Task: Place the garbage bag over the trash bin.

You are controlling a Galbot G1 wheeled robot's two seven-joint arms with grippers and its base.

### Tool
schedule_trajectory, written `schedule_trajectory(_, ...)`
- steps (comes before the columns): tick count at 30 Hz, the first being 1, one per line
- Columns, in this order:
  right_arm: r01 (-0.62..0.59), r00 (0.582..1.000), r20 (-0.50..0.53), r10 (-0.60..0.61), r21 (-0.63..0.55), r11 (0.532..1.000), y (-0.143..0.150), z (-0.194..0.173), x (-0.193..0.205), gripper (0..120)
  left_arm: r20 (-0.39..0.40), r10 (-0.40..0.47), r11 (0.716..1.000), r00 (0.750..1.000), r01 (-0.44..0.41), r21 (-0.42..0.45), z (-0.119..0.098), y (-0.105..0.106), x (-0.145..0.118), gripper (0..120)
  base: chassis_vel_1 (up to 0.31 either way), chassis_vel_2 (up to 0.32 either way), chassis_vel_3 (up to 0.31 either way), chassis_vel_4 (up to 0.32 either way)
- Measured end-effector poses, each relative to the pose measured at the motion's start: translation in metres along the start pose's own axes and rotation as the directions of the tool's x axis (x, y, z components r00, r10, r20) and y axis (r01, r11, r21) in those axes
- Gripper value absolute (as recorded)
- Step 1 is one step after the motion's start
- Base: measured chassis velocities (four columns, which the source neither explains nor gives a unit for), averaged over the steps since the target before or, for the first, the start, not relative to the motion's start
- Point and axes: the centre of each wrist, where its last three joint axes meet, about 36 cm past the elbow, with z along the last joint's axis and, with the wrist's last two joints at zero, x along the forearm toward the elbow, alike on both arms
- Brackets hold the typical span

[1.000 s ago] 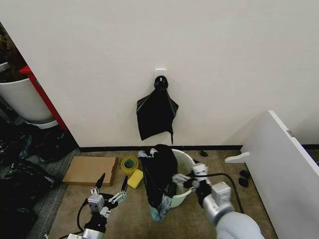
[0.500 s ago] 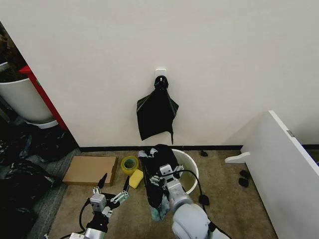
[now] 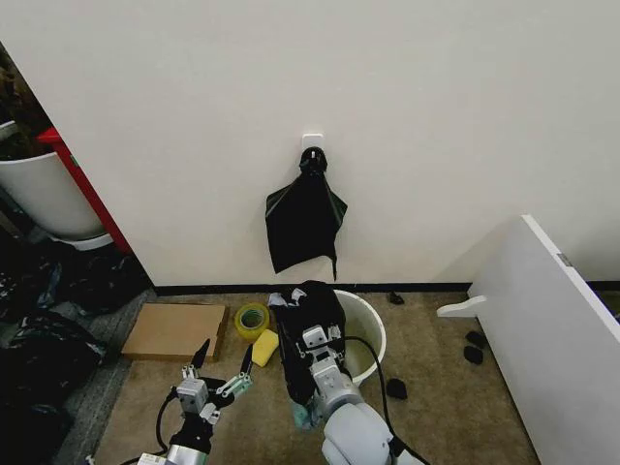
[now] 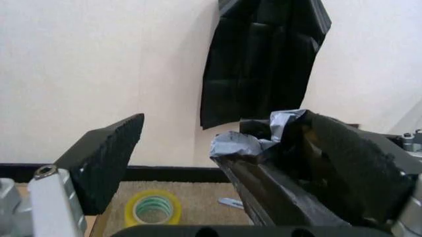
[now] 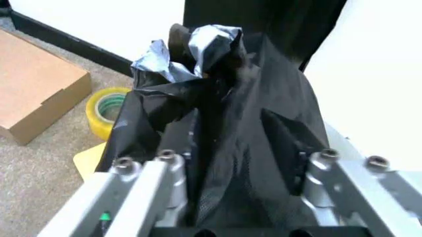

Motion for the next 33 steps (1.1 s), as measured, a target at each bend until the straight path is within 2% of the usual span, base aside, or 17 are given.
schedule_trajectory(2, -0.002, 1.0, 0.0, 0.002, 0.0, 1.0, 0.0, 0.0, 0.0, 31, 0.0, 0.0, 1.0, 1.0, 0.0, 0.0, 0.0, 0.0, 0.0, 100, 0.0, 0.0, 0.0, 0.0)
schedule_trajectory(6, -0.018, 1.0, -0.006, 0.018, 0.0, 1.0, -0.002, 0.001, -0.001, 11, 0.0, 0.003, 1.0, 1.0, -0.003, 0.003, 0.0, -0.001, 0.0, 100, 0.0, 0.0, 0.0, 0.0)
schedule_trajectory(7, -0.021, 1.0, -0.007, 0.021, -0.001, 1.0, -0.002, 0.001, -0.001, 11, -0.001, 0.004, 1.0, 1.0, -0.004, 0.003, 0.0, -0.001, 0.0, 100, 0.0, 0.0, 0.0, 0.0)
schedule_trajectory(9, -0.036, 0.999, -0.009, 0.036, -0.023, 0.999, -0.005, 0.0, -0.001, 0, -0.001, 0.008, 1.0, 1.0, -0.008, 0.007, 0.0, -0.003, 0.0, 100, 0.0, 0.0, 0.0, 0.0)
schedule_trajectory(17, -0.075, 0.997, -0.004, 0.075, -0.051, 0.996, -0.019, 0.001, 0.001, 0, -0.017, 0.033, 0.999, 0.999, -0.033, 0.025, -0.005, -0.012, 0.0, 100, 0.0, 0.0, 0.0, 0.0)
schedule_trajectory(21, -0.105, 0.994, -0.015, 0.105, -0.059, 0.993, -0.038, 0.006, 0.004, 0, -0.054, 0.074, 0.997, 0.996, -0.072, 0.038, -0.01, -0.02, 0.0, 100, 0.0, 0.0, 0.0, 0.0)
schedule_trajectory(25, -0.129, 0.991, -0.029, 0.127, -0.064, 0.99, -0.055, 0.013, 0.008, 0, -0.085, 0.121, 0.993, 0.989, -0.12, 0.017, -0.017, -0.022, -0.008, 100, 0.0, 0.0, 0.0, 0.0)
schedule_trajectory(33, -0.146, 0.989, -0.038, 0.144, -0.061, 0.987, -0.069, 0.022, 0.01, 0, -0.122, 0.131, 0.991, 0.984, -0.133, -0.004, -0.019, -0.023, -0.024, 100, 0.0, 0.0, 0.0, 0.0)
